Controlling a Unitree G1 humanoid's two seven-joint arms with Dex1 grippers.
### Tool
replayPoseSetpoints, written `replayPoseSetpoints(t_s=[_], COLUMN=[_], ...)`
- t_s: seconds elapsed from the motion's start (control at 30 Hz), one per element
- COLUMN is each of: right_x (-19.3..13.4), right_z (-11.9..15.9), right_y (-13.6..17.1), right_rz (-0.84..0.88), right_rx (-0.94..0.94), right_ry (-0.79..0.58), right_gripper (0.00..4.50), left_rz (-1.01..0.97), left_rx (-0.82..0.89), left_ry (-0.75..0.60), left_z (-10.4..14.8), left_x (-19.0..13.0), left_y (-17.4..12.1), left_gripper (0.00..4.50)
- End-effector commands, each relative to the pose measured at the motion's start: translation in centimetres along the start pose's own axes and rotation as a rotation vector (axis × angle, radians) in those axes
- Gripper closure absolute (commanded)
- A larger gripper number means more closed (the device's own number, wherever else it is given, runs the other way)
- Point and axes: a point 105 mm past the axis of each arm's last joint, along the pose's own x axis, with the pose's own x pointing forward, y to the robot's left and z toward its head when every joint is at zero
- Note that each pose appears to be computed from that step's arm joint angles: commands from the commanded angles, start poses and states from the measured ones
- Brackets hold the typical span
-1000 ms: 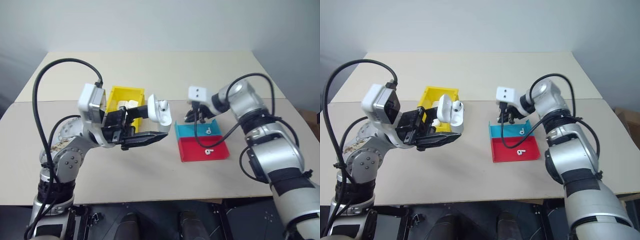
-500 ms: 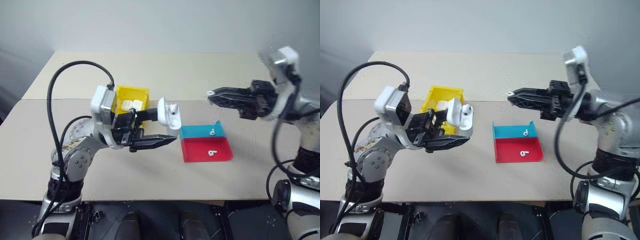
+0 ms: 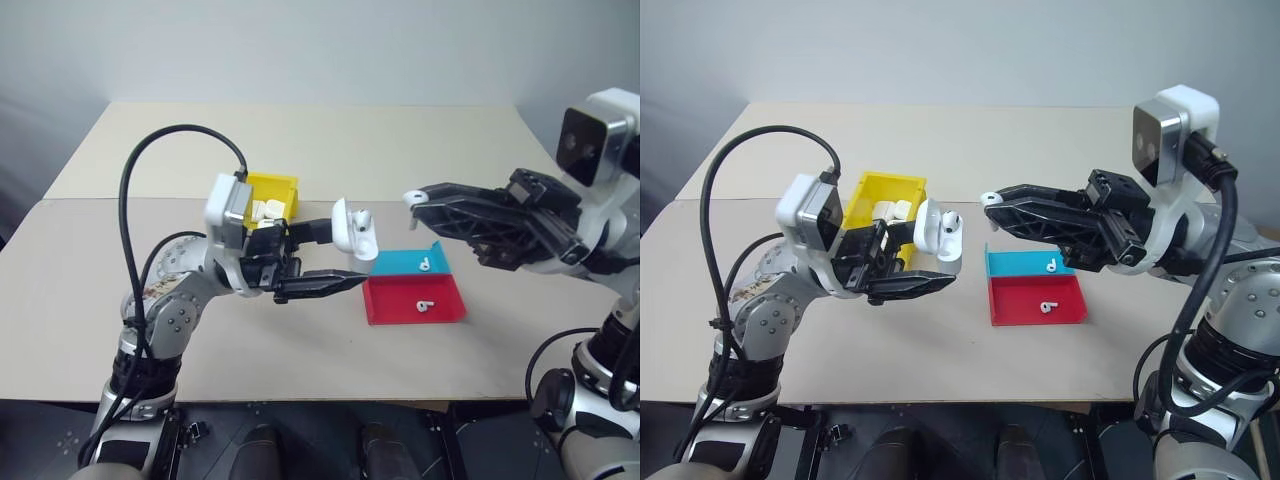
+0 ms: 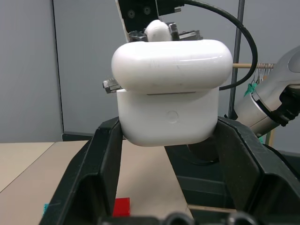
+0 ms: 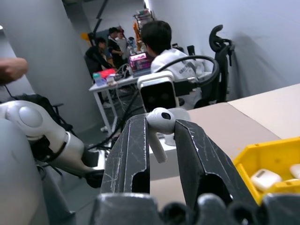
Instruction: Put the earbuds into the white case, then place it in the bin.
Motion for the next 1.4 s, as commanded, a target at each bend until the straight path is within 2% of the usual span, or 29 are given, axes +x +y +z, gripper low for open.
replayPoseSetpoints(t_s=[0.03,0.33,1.4], right_x=[0.7,2.0,2.4], right_z=[0.6,-0.4,-2.0], right_y=[1.1,0.5,-0.1], right_rz=[0.042,0.056,0.036], right_rx=[-0.026,0.018,-0.020], right_ry=[-0.033,-0.033,0.015], right_gripper=[3.87,3.87,3.87], left_rz=[-0.023,-0.028,-0.033], left_rx=[0.043,0.041,0.061], left_ry=[-0.008,-0.006,-0.011], left_z=[0.7,0.7,0.7], left_x=[0.5,0.5,0.8], left_y=[-0.2,0.5,0.9], left_gripper=[1.80,1.80,1.80])
